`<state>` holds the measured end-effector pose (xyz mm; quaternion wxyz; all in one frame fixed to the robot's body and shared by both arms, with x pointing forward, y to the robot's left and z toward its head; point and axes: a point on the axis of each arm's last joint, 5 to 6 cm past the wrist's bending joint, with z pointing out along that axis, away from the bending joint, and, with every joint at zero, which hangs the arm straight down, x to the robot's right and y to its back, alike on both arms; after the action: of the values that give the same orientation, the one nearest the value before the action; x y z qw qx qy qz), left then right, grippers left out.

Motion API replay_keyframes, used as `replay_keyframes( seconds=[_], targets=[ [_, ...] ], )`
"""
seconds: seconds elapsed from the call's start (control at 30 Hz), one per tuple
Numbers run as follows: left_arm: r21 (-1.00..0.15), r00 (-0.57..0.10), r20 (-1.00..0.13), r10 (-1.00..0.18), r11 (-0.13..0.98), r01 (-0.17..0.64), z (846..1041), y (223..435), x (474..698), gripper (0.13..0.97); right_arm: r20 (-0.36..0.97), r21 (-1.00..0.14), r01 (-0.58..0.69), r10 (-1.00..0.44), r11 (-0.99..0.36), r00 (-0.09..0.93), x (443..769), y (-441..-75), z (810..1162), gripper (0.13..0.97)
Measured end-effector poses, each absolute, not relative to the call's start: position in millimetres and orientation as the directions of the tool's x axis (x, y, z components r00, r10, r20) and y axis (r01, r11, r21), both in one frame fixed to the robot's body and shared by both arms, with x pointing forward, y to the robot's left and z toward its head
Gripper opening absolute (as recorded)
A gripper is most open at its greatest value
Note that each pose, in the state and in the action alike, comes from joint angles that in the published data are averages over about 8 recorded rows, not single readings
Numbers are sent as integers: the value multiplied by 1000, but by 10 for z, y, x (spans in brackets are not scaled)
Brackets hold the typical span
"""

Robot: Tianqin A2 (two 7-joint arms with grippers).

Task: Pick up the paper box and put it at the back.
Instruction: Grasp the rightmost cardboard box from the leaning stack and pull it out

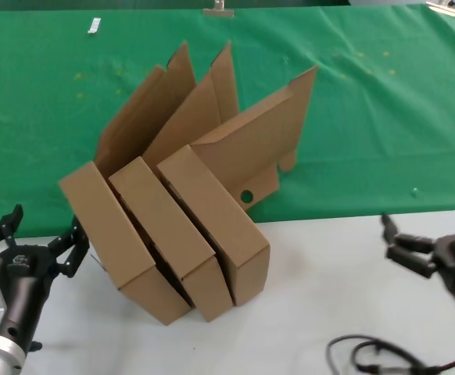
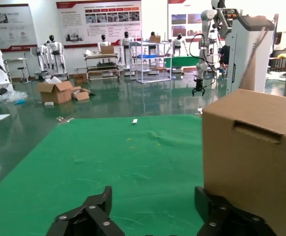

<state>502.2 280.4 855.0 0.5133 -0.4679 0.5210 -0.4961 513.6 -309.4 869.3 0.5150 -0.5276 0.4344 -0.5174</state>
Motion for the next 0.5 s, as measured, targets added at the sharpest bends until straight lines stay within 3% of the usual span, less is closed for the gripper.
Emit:
replay_keyframes(
  seconds=[0.3, 0.43, 0.5],
  targets=[
    [-997, -35, -71, -997, 70, 22, 8550, 2804, 5022, 467, 219, -964, 181, -966, -194, 134, 5116, -3835, 8965, 966],
    [-997, -35, -71, -997, 70, 22, 8550, 2804, 5022, 467, 331, -933, 220, -921, -286, 207, 5125, -4065, 9079, 966],
    [-997, -35, -71, -997, 70, 22, 8550, 2804, 5022, 424, 397, -910, 235, -881, -341, 257, 5137, -4137, 9114, 966]
  ],
)
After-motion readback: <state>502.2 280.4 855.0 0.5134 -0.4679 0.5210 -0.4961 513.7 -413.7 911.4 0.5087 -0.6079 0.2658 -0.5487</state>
